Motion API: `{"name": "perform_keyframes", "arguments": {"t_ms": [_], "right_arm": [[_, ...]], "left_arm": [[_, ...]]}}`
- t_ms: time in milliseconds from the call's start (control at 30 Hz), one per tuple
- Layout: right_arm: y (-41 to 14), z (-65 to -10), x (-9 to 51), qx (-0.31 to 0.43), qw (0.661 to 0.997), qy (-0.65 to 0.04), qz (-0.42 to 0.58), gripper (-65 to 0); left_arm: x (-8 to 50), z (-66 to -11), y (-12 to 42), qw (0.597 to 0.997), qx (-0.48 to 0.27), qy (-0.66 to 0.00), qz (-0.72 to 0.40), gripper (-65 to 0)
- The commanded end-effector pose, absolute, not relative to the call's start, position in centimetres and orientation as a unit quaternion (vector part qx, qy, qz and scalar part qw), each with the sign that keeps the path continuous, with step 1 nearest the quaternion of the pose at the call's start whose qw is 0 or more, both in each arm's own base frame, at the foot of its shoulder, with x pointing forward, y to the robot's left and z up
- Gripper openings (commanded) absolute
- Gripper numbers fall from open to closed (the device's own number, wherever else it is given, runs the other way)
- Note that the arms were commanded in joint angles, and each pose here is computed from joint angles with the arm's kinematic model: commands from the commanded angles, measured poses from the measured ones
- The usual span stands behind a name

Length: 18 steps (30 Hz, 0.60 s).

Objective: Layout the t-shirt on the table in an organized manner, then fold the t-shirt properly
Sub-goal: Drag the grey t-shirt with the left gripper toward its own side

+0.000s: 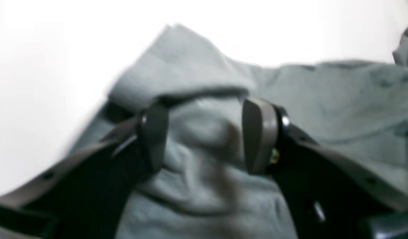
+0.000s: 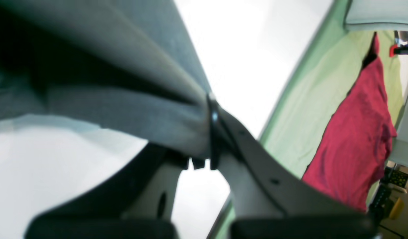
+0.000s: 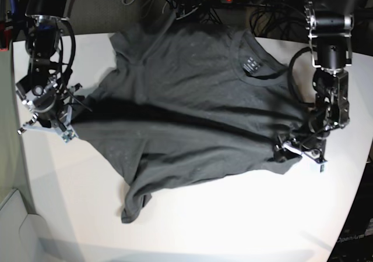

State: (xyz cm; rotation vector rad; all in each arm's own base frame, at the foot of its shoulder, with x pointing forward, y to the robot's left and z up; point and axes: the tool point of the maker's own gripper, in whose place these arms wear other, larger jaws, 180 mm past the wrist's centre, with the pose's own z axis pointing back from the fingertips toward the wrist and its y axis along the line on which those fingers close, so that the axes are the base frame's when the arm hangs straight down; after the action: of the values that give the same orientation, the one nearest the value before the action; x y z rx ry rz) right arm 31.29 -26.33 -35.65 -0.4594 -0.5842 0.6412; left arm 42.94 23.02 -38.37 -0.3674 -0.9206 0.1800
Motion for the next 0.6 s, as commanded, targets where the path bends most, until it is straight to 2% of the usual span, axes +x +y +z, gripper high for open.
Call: {"name": "perform_keyframes", "arguments": {"t_ms": [0, 167, 233, 300, 433, 567], "right_arm": [[-26.9, -34.2, 32.1, -0.237, 0.874, -0.298, 0.303, -64.9], [-27.3, -33.6, 32.6, -0.24, 0.873, -0.306, 0.293, -65.0], [-28.4, -33.0, 32.8, -0.248, 0.876, -0.31, 0.273, -65.0], [-29.7, -32.2, 32.9, -0.255, 0.879, -0.317, 0.25, -65.0], [-31.1, -30.8, 33.6, -0.257, 0.883, -0.341, 0.197, -65.0], [-30.6, -30.8, 33.8, -0.247, 0.885, -0.35, 0.184, -65.0]], "left_arm": [[45.1, -35.0, 23.6, 0.854, -0.179, -0.483, 0.08, -29.8], [45.5, -32.7, 27.4, 0.834, -0.171, -0.512, 0.116, -29.8], [45.1, -32.2, 28.3, 0.822, -0.197, -0.512, 0.151, -29.8], [44.3, -32.8, 27.9, 0.827, -0.227, -0.486, 0.167, -29.8], [41.9, -34.4, 24.7, 0.832, -0.279, -0.451, 0.165, -29.8], [40.1, -33.2, 18.6, 0.82, -0.321, -0.46, 0.116, -29.8]]}}
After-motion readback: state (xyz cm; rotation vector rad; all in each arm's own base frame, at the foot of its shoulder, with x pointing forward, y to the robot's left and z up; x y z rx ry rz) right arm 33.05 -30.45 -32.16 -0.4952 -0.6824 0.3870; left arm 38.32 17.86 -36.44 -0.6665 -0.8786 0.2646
